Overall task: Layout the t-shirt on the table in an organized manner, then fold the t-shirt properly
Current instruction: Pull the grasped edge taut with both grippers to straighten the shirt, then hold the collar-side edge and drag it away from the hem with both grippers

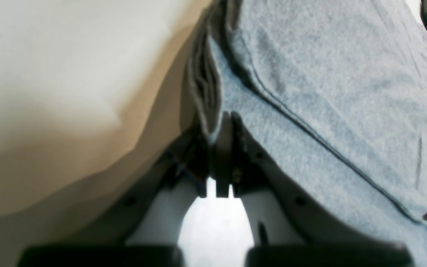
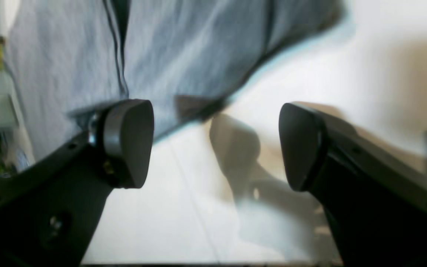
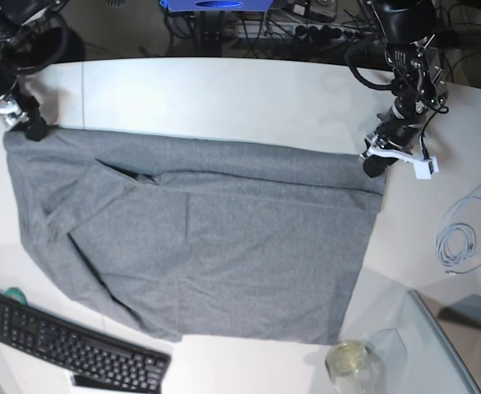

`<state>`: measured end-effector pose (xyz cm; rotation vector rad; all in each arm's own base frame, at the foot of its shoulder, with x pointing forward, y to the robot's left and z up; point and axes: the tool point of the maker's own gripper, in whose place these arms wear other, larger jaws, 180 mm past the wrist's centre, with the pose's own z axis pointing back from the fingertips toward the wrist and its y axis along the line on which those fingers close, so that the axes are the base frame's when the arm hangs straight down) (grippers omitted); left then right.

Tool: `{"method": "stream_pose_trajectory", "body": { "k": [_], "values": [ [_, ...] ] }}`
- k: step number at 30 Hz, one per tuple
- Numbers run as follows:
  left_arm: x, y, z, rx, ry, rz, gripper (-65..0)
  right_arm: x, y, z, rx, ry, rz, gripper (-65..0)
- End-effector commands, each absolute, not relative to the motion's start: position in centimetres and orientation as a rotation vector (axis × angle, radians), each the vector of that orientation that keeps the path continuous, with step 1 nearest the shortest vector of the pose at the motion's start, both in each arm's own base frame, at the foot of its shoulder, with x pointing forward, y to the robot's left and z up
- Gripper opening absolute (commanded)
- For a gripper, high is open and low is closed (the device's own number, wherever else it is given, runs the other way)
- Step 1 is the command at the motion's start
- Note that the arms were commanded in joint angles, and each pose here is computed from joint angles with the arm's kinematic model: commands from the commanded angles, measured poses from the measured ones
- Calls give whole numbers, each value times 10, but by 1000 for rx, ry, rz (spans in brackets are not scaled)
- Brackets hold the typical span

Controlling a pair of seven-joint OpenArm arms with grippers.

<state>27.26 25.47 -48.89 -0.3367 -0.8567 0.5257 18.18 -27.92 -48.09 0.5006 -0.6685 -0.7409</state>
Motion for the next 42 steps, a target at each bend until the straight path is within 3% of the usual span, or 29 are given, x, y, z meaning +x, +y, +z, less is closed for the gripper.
{"method": "stream_pose_trajectory", "body": {
  "k": [1,12,18,22,26,28,31,36,42],
  "values": [
    [273,261,-486,-317,-859,518,-650,192,-282,-476,516,-699,-738,-170],
    [271,262,-487,-314,-856,519,-650,214,-296,-480,531,-789,-812,-188],
    [272,262,-487,-316,-856,517,-650,214,-303,-480,525,-788,-814,-375],
    [273,261,-487,-318,-857,514,-650,219,-308,-487,546,-791,-853,-371],
    [272,264,-486,-311,-855,510,-650,220,-305,-495,570,-782,-889,-291],
    [272,265,-486,-308,-856,508,-650,220,-307,-495,568,-783,-891,-299],
    [271,267,-486,-306,-855,509,-650,220,-307,-495,568,-783,-892,-378],
    [271,266,-486,-306,-855,508,-650,221,-308,-493,567,-788,-888,-593],
    [272,271,-468,-283,-899,466,-650,213,-297,-495,592,-702,-836,-621]
  ]
}}
